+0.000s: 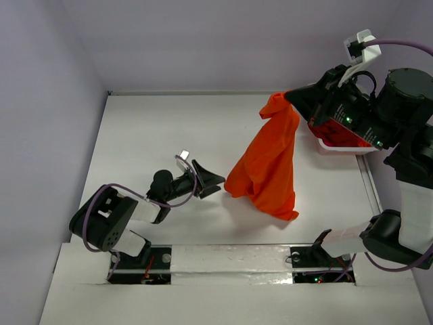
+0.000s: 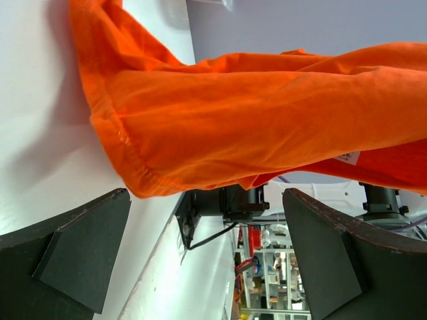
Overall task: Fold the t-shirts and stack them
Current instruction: Flatten out the tshirt
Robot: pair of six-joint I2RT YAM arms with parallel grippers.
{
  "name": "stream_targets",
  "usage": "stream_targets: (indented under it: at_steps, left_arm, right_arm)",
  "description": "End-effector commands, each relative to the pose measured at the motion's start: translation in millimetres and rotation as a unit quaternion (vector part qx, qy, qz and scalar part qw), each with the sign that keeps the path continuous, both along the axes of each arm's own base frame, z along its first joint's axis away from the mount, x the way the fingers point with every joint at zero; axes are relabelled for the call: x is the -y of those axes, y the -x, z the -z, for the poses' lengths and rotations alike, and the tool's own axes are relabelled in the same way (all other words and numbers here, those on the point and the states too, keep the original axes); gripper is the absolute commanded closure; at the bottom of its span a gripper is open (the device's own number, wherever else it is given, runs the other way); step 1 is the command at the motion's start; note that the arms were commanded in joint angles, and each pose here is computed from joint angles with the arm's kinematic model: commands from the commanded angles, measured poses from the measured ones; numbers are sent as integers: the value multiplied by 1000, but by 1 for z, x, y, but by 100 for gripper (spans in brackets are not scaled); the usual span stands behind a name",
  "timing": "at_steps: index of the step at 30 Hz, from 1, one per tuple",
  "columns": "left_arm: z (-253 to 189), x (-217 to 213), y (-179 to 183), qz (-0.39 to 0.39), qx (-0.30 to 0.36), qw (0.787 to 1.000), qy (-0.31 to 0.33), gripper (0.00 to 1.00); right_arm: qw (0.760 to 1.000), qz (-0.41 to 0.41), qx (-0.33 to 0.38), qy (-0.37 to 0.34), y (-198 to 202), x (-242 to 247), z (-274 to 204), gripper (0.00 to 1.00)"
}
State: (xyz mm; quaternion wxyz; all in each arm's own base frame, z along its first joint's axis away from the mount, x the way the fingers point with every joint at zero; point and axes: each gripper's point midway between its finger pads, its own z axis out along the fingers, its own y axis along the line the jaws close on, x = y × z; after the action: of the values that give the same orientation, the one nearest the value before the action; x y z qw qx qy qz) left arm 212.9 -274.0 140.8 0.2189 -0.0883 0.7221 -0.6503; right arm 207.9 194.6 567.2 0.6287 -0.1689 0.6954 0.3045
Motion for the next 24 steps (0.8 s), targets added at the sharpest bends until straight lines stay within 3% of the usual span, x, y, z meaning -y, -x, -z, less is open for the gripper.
stream_targets:
  at_steps: [1, 13, 24]
  left_arm:
    - [-86, -4, 16, 7, 190, 975, 114, 1]
    - [-80, 7, 26, 26, 160, 974, 158, 1]
    - [-98, 9, 23, 28, 191, 965, 176, 2]
  right_arm:
    - [999, 4, 36, -24, 1, 4, -22, 100]
    - [999, 3, 35, -23, 0, 2, -21, 100]
    - [999, 5, 35, -19, -2, 1, -19, 100]
